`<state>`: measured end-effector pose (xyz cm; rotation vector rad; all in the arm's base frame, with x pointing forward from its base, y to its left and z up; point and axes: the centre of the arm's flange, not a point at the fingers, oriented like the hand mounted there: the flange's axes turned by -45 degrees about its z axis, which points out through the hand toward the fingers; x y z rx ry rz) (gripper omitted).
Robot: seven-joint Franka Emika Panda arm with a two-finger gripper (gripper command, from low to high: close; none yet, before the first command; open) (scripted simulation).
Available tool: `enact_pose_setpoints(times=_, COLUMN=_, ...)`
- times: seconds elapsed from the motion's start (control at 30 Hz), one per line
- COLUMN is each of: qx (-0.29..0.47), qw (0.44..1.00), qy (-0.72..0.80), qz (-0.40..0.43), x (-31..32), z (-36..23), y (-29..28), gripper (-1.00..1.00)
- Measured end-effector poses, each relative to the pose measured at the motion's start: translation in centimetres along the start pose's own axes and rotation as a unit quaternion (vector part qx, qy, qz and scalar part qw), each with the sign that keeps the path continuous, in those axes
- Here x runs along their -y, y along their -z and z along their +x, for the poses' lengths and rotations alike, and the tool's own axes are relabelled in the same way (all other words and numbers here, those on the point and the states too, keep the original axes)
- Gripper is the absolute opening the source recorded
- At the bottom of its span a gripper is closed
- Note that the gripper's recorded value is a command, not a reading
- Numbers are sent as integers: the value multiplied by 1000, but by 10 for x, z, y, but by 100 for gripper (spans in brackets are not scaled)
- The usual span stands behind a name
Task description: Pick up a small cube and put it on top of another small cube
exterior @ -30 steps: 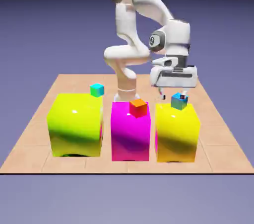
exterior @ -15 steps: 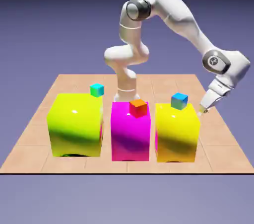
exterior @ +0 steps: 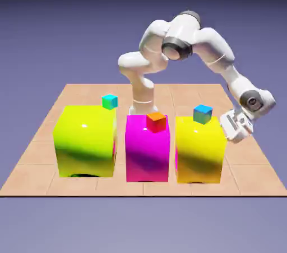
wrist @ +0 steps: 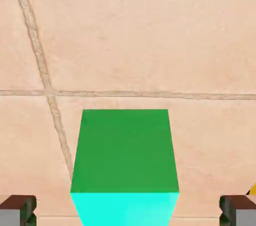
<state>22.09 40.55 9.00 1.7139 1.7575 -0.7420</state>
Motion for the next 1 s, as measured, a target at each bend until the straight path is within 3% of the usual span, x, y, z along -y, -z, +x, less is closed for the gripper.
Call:
enact_pose_setpoints(times=0.03, qx=0, qw=1000, qy=0, qz=0, x=0, z=0, y=0, gripper=-100)
enact_pose_setpoints(times=0.17, qx=-23, qw=999, qy=-34, qz=0, x=-11, z=-25, y=89, gripper=-100)
enact_pose_setpoints(times=0.53, qx=5, qw=992, qy=-110, qz=68, x=-140, z=-208, y=157, gripper=-100)
enact_pose_setpoints(times=0.67, qx=2, qw=989, qy=-102, qz=109, x=-159, z=-280, y=169, gripper=-100)
enact_pose_setpoints(times=0.73, qx=0, qw=989, qy=-102, qz=109, x=-160, z=-283, y=171, gripper=-100)
enact_pose_setpoints(times=0.9, qx=0, qw=989, qy=-102, qz=110, x=-150, z=-269, y=115, gripper=-100)
enact_pose_setpoints(times=0.93, qx=0, qw=989, qy=-102, qz=110, x=-149, z=-268, y=108, gripper=100)
enact_pose_setpoints(times=1.0, qx=0, qw=989, qy=-102, qz=109, x=-149, z=-267, y=108, gripper=100)
